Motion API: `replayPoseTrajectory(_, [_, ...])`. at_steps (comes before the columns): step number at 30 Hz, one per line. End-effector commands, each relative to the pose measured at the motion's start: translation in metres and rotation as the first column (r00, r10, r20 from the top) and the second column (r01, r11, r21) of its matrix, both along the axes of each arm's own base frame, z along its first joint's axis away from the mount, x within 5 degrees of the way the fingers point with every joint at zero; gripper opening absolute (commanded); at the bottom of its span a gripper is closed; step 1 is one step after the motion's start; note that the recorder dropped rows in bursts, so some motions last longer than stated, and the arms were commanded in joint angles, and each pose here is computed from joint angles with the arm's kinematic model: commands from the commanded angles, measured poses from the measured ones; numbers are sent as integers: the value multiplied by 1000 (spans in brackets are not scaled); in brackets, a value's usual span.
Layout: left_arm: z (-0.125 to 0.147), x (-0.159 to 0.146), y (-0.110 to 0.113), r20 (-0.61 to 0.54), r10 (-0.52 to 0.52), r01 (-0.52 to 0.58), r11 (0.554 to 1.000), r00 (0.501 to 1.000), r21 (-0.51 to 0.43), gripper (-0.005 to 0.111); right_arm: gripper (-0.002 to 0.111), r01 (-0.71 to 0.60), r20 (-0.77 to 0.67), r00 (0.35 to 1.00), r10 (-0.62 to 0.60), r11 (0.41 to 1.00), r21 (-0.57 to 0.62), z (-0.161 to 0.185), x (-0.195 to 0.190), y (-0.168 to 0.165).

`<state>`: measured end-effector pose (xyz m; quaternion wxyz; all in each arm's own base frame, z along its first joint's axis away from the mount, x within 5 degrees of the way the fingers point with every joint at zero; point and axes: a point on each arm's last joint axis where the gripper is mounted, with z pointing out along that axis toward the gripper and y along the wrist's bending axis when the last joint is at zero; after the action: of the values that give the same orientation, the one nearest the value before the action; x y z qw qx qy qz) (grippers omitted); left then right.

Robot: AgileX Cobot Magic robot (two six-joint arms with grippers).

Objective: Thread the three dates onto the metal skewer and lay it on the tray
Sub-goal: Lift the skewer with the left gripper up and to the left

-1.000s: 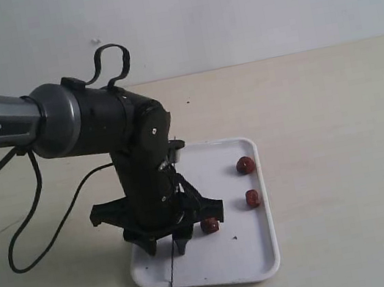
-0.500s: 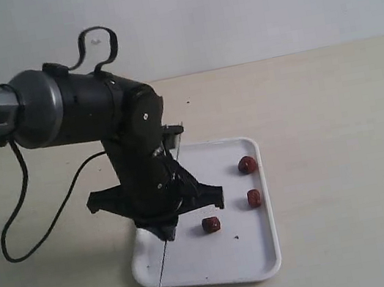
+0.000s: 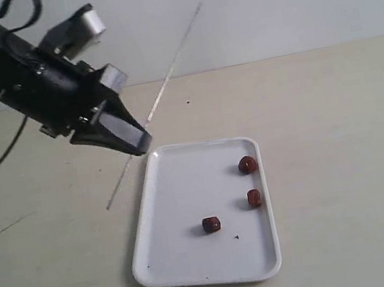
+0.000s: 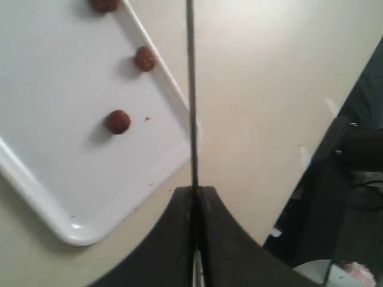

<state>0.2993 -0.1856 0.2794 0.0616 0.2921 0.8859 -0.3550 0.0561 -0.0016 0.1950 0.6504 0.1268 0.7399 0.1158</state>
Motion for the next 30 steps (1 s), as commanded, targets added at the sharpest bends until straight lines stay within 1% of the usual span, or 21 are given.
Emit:
replayPoseTrajectory(1, [0,7,29,111,-68,57,994,991,97,0,0,2,11,1000,-1,1000,-16,0,0,0])
replayPoseTrajectory(2, [-1,8,32,137,-99,84,990,986,112,0,0,2,11,1000,-1,1000,-16,0,0,0])
replayPoseTrajectory(3, [0,9,34,200,-178,157,981,963,114,0,0,2,11,1000,-1,1000,-16,0,0,0])
replayPoseTrajectory(5, [-1,10,34,278,-283,260,958,918,119,0,0,2,11,1000,-1,1000,-16,0,0,0])
replayPoseTrajectory(6, [-1,10,34,292,-304,280,952,907,122,0,0,2,11,1000,-1,1000,-16,0,0,0])
replayPoseTrajectory(9, [-2,10,34,362,-403,374,915,841,151,0,0,2,11,1000,-1,1000,-16,0,0,0])
replayPoseTrajectory(10, [-3,10,36,361,-419,381,908,833,173,0,0,2,11,1000,-1,1000,-16,0,0,0])
replayPoseTrajectory(11, [-6,9,37,353,-476,412,878,805,244,0,0,2,11,1000,-1,1000,-16,0,0,0])
replayPoseTrajectory(12, [-10,8,40,326,-515,420,850,793,318,0,0,6,15,1000,-5,995,-98,0,0,-1])
replayPoseTrajectory(13, [-11,9,42,309,-518,411,842,798,349,0,0,6,24,1000,-3,992,-125,1,0,-2])
replayPoseTrajectory(14, [-13,9,45,287,-521,397,829,804,393,0,0,-6,78,997,13,997,-78,6,0,0])
replayPoseTrajectory(15, [-13,10,47,280,-523,393,824,805,408,0,0,-19,118,993,22,999,-27,9,0,2])
replayPoseTrajectory(16, [-13,10,47,276,-510,383,831,815,404,0,0,-49,195,980,39,998,48,17,0,4])
replayPoseTrajectory(17, [-12,10,48,281,-493,372,843,823,390,0,0,-70,247,967,54,996,58,21,-1,6])
replayPoseTrajectory(18, [-10,12,50,291,-451,347,872,844,345,0,0,-122,371,924,91,991,61,33,-3,10])
replayPoseTrajectory(20, [-8,14,53,301,-419,330,893,856,306,0,0,-174,494,862,116,982,73,45,-7,12])
replayPoseTrajectory(21, [-7,15,54,304,-404,320,902,863,290,0,0,-193,532,838,120,978,83,49,-9,13])
replayPoseTrajectory(25, [-7,17,60,304,-386,302,909,871,288,0,0,-253,587,803,106,951,175,64,-14,13])
replayPoseTrajectory(28, [-7,18,62,304,-382,298,910,873,288,0,0,-360,645,760,82,880,311,91,-23,12])
replayPoseTrajectory(29, [-7,18,62,303,-378,294,911,875,288,0,0,-403,676,733,76,849,342,103,-28,12])
replayPoseTrajectory(30, [-7,18,62,304,-377,294,912,875,286,0,0,-429,711,699,76,840,332,115,-34,12])
